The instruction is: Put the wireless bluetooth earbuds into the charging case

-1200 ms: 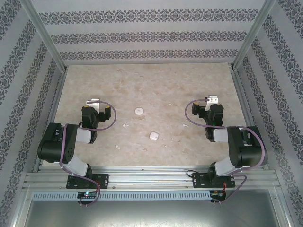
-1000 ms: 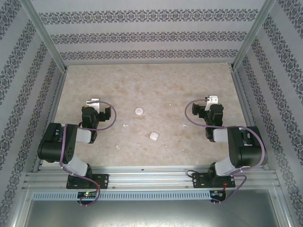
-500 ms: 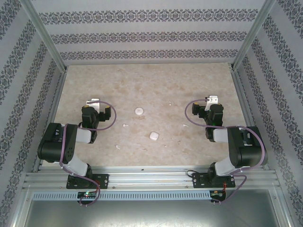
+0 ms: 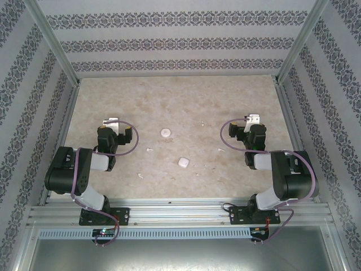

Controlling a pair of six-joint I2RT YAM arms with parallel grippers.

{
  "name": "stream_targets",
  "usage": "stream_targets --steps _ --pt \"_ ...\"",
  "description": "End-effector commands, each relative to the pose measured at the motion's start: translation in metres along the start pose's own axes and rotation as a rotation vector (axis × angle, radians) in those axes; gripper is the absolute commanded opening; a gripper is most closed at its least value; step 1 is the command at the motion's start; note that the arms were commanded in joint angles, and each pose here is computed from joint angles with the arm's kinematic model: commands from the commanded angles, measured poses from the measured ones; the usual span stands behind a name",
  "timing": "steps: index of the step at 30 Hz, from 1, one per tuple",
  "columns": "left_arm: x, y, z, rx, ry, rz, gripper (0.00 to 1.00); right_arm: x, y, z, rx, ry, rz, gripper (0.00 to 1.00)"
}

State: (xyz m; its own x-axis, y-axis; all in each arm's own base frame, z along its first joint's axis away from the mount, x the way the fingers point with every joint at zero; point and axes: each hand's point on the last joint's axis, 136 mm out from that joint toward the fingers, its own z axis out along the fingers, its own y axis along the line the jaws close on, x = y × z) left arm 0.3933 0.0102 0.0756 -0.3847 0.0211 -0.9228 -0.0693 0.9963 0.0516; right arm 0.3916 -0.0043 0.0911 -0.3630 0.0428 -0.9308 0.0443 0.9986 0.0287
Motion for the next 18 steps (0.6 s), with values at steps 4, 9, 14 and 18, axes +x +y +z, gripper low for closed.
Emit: stream_targets --steps 4,9,14,18 --pt "-0.013 0.004 0.001 -0.009 -0.045 -0.022 1.00 -0.014 0.006 0.001 -0.025 -0.047 -0.020 0.98" --pt "-0.014 0.004 0.002 -0.007 -0.044 -0.022 1.00 -0.015 0.006 0.000 -0.025 -0.049 -0.020 0.98" --pt "-0.014 0.008 0.000 -0.027 -0.053 -0.035 1.00 -0.017 0.012 0.000 -0.057 -0.039 -0.034 0.98" --pt "-0.020 0.010 -0.010 -0.034 -0.096 -0.043 1.00 -0.028 0.024 -0.009 -0.088 -0.004 -0.074 0.98"
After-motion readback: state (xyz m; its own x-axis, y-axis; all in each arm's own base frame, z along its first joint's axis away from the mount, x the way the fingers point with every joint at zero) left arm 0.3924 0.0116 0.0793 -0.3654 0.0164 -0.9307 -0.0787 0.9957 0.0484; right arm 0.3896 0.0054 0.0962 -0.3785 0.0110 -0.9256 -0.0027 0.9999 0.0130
